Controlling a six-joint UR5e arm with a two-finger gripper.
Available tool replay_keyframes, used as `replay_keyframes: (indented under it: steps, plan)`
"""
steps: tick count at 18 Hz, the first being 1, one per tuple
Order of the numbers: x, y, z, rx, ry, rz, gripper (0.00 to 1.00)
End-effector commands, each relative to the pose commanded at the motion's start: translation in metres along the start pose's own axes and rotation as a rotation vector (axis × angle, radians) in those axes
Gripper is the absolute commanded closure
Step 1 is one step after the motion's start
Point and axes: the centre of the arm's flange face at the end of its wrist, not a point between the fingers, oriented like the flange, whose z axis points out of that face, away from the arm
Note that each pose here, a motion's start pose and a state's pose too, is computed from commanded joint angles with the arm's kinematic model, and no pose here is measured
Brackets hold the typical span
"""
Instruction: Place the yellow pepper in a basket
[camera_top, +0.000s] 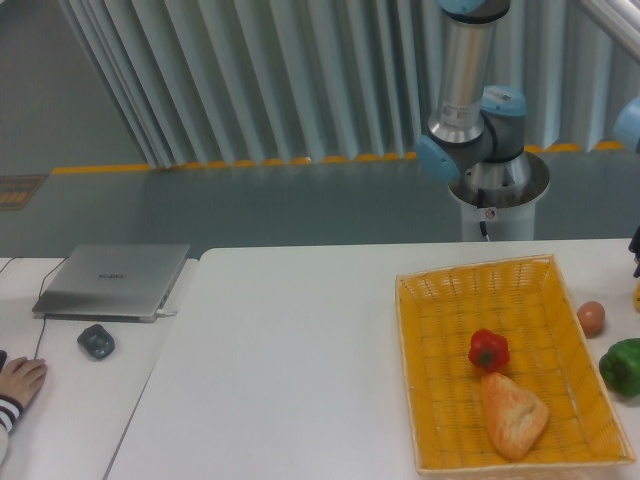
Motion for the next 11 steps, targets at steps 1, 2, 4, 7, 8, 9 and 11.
replay_keyframes:
  steps: [1,2,4,7,8,9,11]
  plan:
    - [-0.001,0.000,-0.003,0.001,-0.006,-0.001,0.66]
    - [-0.003,0.001,-0.006,0.000,-0.013,0.001,0.67]
    - [-0.007,0.002,-0.015,-0.002,-0.025,0.001,0.67]
    - [-0.009,0.001,-0.028,-0.005,-0.034,0.002,0.67]
    - [-0.009,0.000,-0.033,-0.002,-0.025,-0.001,0.67]
    - [-0.007,-0.002,-0.041,-0.001,-0.016,0.000,0.67]
    - [0.000,-0.010,-0.057,0.009,-0.007,-0.002,0.67]
